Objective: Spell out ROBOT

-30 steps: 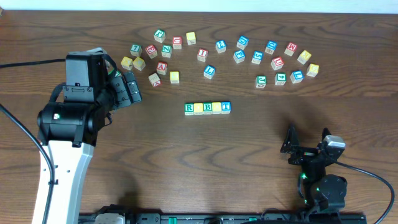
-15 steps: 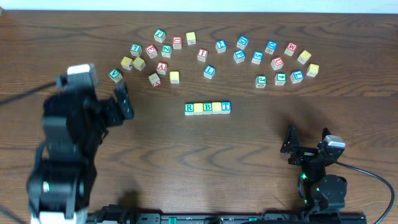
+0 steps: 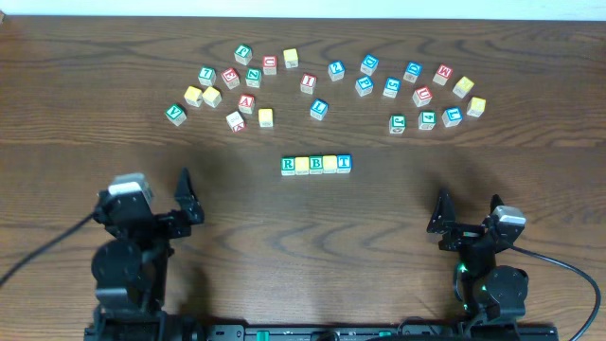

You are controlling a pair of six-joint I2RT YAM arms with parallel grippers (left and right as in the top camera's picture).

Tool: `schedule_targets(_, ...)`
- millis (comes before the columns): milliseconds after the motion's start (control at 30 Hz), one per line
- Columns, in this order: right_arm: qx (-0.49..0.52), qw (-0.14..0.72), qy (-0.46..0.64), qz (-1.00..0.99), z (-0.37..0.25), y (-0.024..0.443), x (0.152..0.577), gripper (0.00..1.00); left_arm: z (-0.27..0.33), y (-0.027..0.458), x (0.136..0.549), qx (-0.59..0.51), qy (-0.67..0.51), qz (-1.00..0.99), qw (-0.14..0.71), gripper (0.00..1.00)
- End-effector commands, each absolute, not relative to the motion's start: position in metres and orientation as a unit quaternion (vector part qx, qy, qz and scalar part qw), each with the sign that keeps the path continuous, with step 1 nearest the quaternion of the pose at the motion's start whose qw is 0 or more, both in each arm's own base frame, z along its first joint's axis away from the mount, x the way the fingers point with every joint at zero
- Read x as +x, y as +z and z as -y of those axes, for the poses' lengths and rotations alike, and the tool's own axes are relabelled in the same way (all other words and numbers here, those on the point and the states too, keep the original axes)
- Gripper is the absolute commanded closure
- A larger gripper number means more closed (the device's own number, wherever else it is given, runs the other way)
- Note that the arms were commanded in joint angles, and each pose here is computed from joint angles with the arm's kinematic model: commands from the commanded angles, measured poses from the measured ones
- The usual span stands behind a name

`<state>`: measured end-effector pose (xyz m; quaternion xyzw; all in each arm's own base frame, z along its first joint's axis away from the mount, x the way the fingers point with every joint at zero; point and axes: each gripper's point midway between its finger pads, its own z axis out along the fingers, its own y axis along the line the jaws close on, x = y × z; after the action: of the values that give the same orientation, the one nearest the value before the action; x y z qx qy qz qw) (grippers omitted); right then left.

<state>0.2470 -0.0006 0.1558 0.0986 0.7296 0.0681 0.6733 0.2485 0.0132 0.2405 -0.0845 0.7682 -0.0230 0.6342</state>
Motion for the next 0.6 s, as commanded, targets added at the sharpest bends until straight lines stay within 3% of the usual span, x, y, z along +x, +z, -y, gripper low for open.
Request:
schedule_targets(0, 0.095, 0.675, 0.063, -0.729, 0.002, 0.155, 0.247, 0.01, -0.016, 0.223, 0.244, -0.072, -0.003, -0.757, 0.650, 0.02)
schedule_targets(567, 0.095, 0.675, 0.063, -0.729, 0.002, 0.155, 0.247, 0.01, -0.016, 0.172, 0.243, -0.040, 0.023, -0.723, 0.690, 0.02)
